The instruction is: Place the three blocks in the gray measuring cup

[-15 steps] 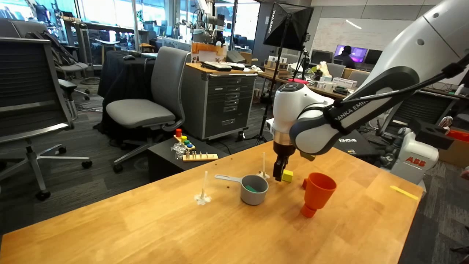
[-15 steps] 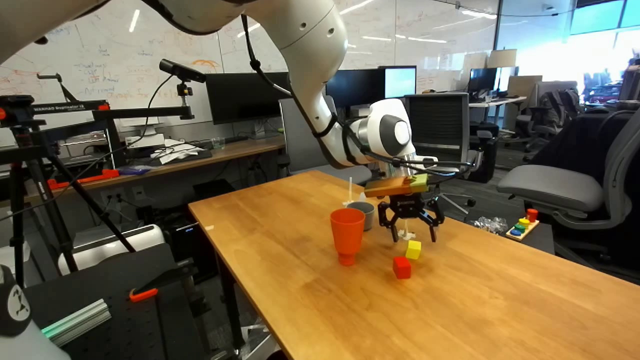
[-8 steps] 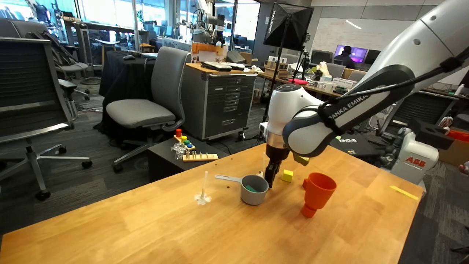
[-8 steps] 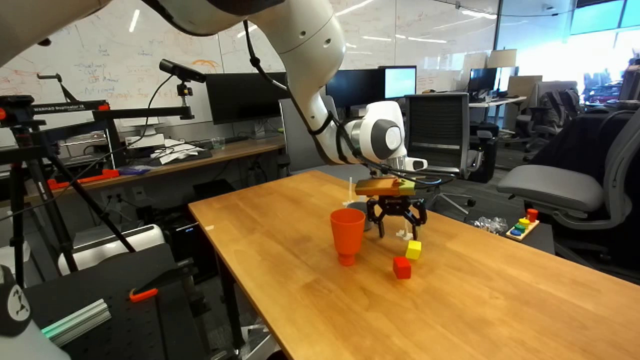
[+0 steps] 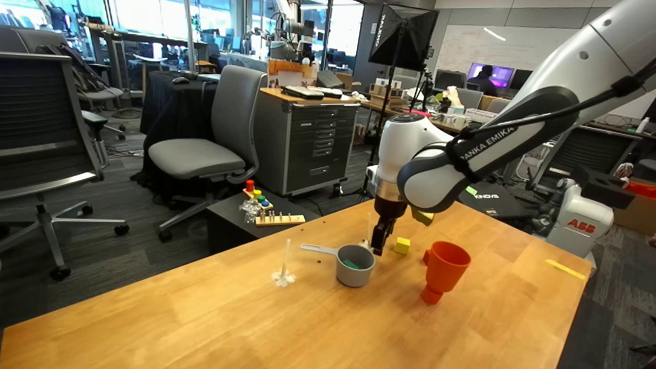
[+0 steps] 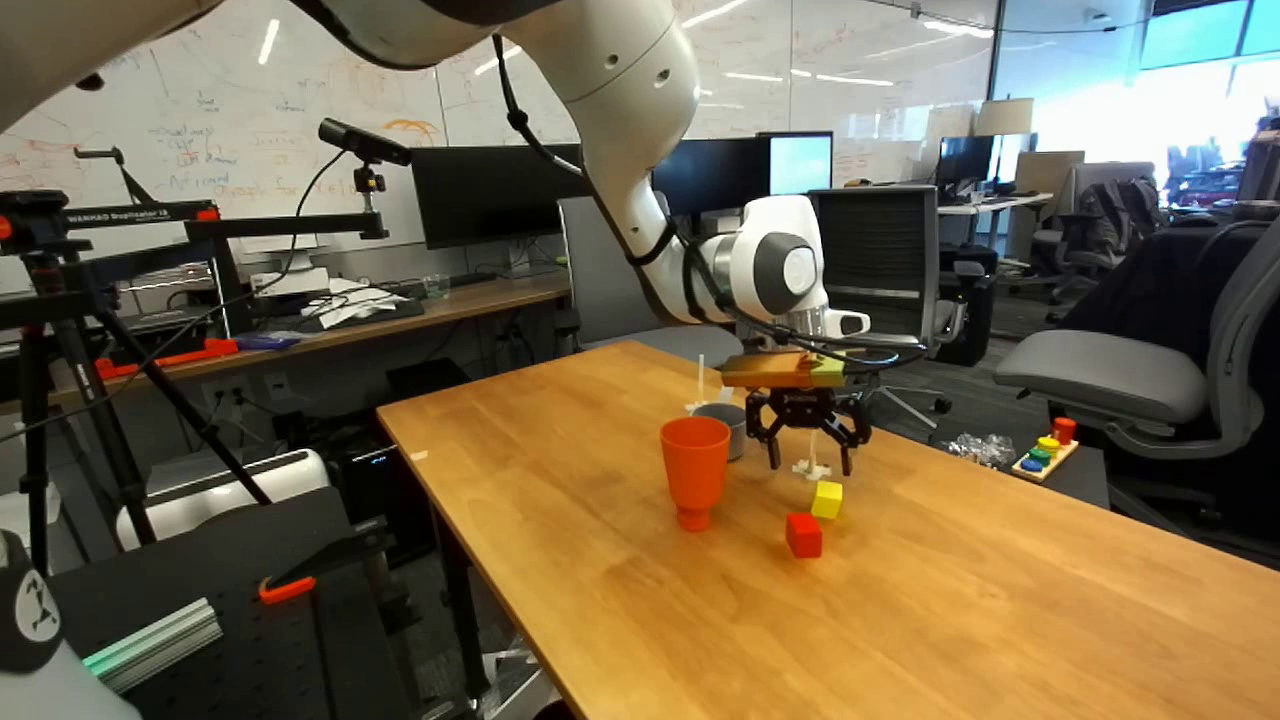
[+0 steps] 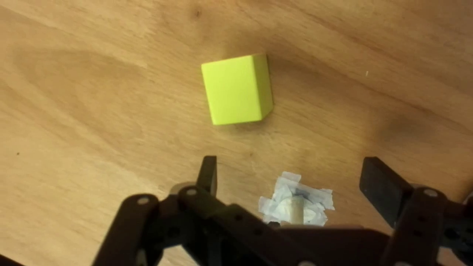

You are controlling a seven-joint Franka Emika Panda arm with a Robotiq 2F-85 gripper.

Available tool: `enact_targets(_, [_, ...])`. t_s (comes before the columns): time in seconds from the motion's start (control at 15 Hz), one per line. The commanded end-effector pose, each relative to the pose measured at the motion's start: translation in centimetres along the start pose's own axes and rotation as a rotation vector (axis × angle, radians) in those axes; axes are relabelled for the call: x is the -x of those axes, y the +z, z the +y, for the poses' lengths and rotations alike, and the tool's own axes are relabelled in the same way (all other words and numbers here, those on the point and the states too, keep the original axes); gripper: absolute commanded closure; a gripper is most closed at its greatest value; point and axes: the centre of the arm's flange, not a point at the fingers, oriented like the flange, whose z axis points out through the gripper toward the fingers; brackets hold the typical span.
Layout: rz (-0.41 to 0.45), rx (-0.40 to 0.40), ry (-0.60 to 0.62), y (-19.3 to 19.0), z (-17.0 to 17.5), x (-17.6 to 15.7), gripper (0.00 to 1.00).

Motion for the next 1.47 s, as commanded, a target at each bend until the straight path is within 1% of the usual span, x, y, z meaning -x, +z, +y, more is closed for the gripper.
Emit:
enact_targets(0.0, [-0.021,-0.013,0.019,0.3,1.2,0.5,0.0])
enact_targets(0.33, [-0.059,-0.01,0.058,1.8,2.9,2.4,0.0])
enact_targets(0.4, [-0.065,-0.01,0.067,2.2,3.1,2.6,0.18])
enact_targets(0.8, [-0.058,-0.039,0.083,2.6,3.0,2.8,0.66])
enact_targets(0.93, [-0.068,-0.044,0.1,2.3,3.2,2.7,0.78])
enact_targets(1.0, [-0.069,-0.046,0.105,2.1,3.1,2.8,0.87])
enact_targets(1.07, [-0.073,-0.053,0.116,1.7,3.0,2.7,0.89])
enact_targets(1.4, [-0.065,-0.059,0.144,0.5,2.3,2.9,0.91])
